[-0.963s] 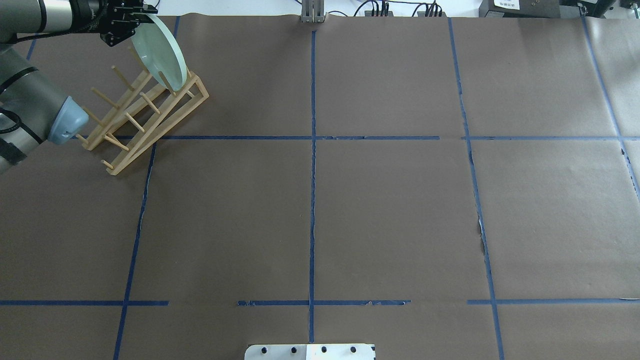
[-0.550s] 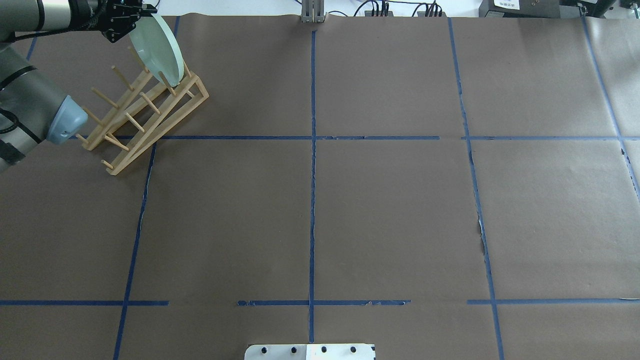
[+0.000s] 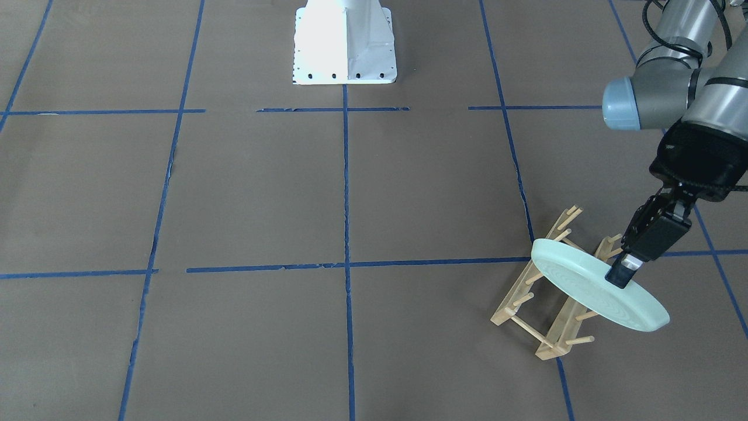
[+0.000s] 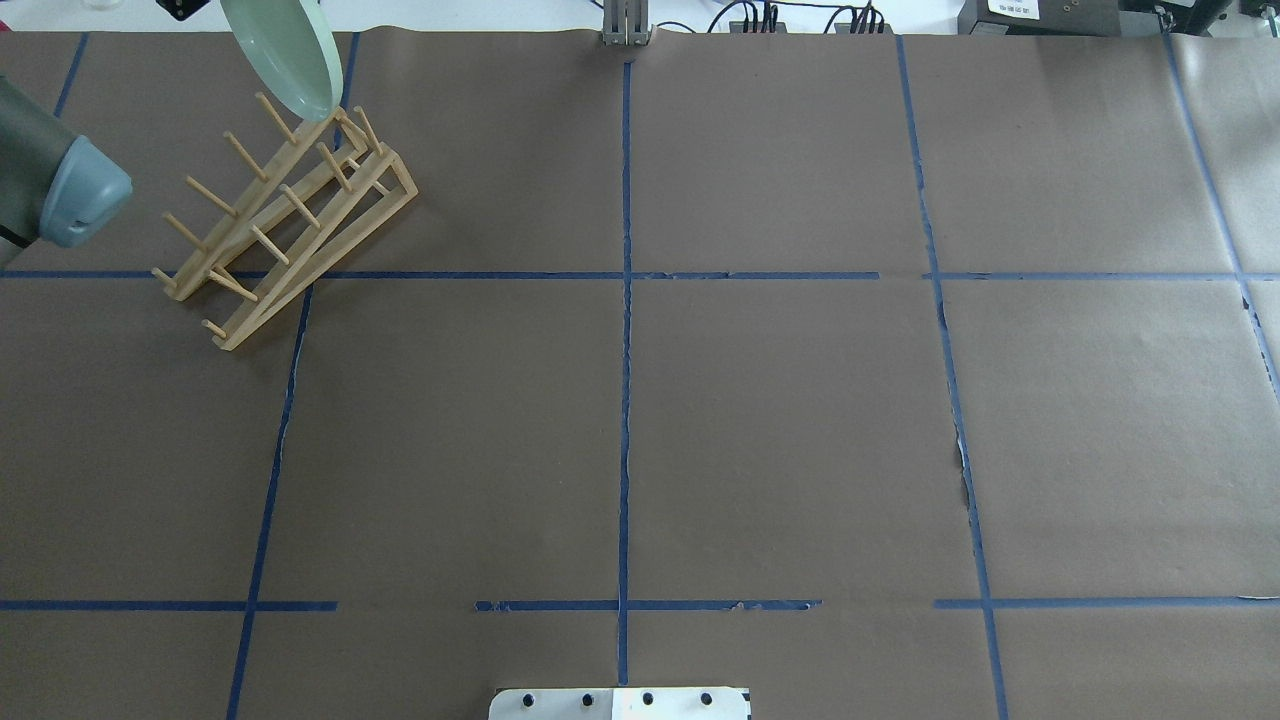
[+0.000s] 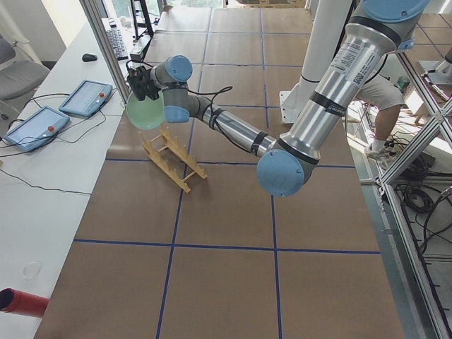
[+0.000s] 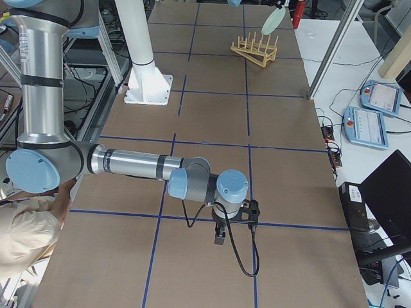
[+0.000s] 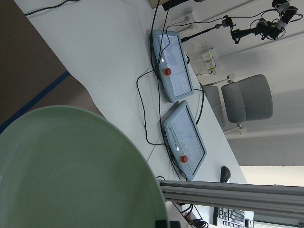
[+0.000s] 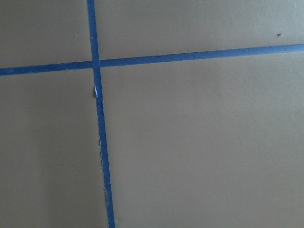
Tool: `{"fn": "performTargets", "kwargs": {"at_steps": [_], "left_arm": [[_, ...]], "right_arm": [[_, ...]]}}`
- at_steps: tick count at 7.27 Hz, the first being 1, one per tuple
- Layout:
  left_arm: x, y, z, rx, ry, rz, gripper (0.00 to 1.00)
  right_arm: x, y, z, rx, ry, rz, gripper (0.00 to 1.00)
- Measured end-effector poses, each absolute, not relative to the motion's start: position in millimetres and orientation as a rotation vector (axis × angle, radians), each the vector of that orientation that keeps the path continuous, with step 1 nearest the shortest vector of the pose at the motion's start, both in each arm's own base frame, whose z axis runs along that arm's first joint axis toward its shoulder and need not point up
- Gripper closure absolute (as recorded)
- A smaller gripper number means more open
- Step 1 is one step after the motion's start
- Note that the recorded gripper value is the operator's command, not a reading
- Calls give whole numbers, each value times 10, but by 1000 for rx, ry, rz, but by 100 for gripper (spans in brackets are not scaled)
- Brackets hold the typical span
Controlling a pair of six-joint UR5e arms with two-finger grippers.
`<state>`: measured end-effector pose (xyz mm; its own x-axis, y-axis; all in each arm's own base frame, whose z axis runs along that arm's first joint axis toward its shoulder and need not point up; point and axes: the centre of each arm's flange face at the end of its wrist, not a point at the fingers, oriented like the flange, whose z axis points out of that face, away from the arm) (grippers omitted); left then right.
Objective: Place plate on table
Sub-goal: 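Lift the plate up out of the wooden rack with the left gripper, then swing the plate toward the robot and lower it flat onto the table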
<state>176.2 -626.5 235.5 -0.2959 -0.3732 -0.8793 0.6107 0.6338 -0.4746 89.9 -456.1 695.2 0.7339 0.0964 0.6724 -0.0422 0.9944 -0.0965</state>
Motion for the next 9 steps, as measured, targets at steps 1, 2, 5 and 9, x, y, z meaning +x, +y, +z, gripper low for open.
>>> {"fn": "performTargets", "kwargs": {"at_steps": [1,2,5,9], "left_arm": [[1778,-6133,2107,165,1638,-987,100],[1980,-5988,1919,113,1631,-987,100],[3571,-5410,1877,93,1334,-918,100],[4478,-4572,2004,53,894,-698,100]], "right_arm": [[899,-4562,6952,-76,-743,76,0],[899,-4562,6951,-76,-743,76,0],[899,-4562,6949,-76,-743,76,0],[899,-4562,6950,-76,-743,76,0]]}}
